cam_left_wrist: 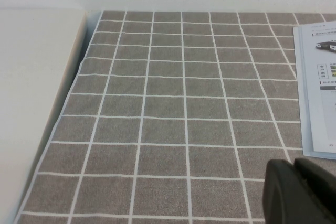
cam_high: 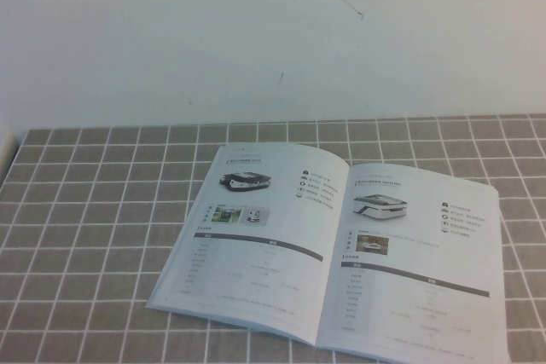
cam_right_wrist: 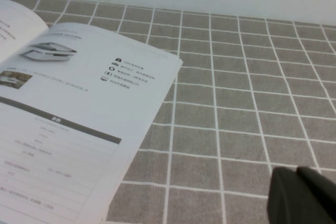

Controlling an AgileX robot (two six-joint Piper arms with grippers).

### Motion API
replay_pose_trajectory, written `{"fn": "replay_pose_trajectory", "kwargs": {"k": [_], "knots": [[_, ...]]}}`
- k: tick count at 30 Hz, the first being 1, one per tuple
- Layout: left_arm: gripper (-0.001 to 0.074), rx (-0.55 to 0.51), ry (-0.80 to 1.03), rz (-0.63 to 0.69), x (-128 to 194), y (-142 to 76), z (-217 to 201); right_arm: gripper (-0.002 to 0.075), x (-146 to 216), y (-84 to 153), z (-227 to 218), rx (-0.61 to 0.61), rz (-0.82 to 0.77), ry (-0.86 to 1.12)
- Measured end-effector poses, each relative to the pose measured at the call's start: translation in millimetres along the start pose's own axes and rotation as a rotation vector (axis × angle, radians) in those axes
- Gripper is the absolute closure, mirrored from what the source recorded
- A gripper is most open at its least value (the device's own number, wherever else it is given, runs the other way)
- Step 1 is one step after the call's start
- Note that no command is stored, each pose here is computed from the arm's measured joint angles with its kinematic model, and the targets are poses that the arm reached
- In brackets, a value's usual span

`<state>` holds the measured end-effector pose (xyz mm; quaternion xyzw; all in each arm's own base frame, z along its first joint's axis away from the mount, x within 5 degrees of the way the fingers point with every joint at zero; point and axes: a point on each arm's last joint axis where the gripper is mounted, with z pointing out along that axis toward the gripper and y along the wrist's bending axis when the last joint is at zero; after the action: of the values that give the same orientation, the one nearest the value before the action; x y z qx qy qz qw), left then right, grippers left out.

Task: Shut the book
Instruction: 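Close the open booklet and leave it lying on the table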

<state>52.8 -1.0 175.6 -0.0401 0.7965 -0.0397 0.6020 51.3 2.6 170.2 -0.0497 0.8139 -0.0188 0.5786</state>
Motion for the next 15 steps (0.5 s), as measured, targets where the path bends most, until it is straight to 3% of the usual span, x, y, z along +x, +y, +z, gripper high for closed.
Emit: {"fn": "replay_pose_trajectory", "kwargs": {"k": [15], "knots": [[0.0738,0.0,0.0,0.0,0.0,0.0,0.0,0.0729,0.0,0.2,0.0,-0.002,0.004,0.0]]}}
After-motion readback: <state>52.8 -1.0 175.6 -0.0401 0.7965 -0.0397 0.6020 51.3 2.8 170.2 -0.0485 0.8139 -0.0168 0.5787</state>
